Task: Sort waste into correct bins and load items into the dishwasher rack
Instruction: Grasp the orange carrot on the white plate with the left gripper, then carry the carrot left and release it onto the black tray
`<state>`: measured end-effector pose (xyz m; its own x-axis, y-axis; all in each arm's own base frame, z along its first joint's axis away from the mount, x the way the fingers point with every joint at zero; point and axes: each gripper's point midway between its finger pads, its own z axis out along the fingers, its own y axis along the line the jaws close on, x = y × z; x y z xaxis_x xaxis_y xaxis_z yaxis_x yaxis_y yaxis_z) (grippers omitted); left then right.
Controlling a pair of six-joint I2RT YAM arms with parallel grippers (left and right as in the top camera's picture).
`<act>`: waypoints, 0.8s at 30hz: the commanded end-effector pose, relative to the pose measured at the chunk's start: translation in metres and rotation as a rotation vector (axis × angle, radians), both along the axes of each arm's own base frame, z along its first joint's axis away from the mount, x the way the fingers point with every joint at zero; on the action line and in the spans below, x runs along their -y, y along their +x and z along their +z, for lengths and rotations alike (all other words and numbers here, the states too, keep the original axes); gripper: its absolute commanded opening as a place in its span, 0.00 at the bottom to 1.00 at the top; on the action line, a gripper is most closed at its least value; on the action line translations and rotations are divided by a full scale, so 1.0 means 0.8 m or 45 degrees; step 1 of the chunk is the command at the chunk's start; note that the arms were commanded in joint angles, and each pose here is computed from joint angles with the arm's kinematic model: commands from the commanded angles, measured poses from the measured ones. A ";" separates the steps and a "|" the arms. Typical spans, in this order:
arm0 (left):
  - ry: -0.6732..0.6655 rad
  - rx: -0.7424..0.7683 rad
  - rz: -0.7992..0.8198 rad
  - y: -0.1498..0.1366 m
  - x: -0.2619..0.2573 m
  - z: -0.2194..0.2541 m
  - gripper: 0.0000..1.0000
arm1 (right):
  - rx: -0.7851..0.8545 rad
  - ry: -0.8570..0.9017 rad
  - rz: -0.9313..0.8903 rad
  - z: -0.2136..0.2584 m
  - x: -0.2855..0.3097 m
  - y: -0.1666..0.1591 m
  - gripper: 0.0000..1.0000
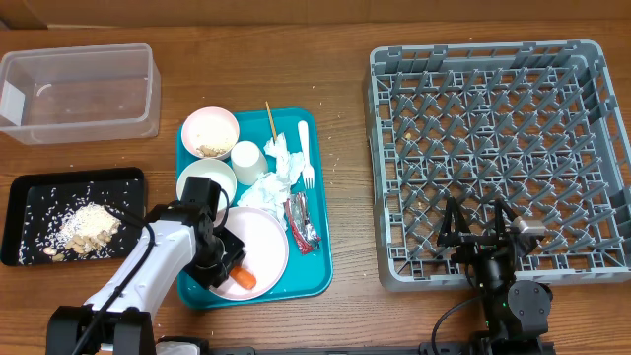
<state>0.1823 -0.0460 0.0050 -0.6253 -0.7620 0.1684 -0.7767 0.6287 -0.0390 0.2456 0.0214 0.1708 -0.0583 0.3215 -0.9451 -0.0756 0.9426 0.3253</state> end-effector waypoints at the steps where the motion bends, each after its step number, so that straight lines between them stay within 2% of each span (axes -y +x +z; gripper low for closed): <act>1: 0.036 -0.017 -0.032 -0.005 -0.005 -0.002 0.25 | 0.011 -0.003 -0.025 -0.001 0.005 0.000 1.00; 5: 0.020 -0.027 -0.032 -0.007 -0.002 -0.002 0.18 | 0.011 -0.004 -0.025 -0.001 0.005 0.000 1.00; 9: -0.001 -0.019 -0.058 -0.003 0.001 0.003 0.06 | 0.011 -0.004 -0.025 -0.001 0.005 0.000 1.00; 14: 0.018 -0.023 -0.078 0.006 -0.002 0.025 0.04 | 0.011 -0.004 -0.025 -0.001 0.005 0.000 1.00; 20: 0.013 0.075 -0.126 0.046 0.002 0.072 0.04 | 0.011 -0.004 -0.025 -0.001 0.005 0.000 1.00; 24: 0.096 0.130 -0.106 0.067 -0.016 0.099 0.04 | 0.011 -0.004 -0.025 -0.001 0.005 0.000 1.00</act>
<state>0.2170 -0.0459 0.0664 -0.6831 -0.7188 0.1295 -0.7291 0.6815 -0.0633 0.2456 0.0213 0.1708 -0.0582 0.3215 -0.9451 -0.0752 0.9426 0.3253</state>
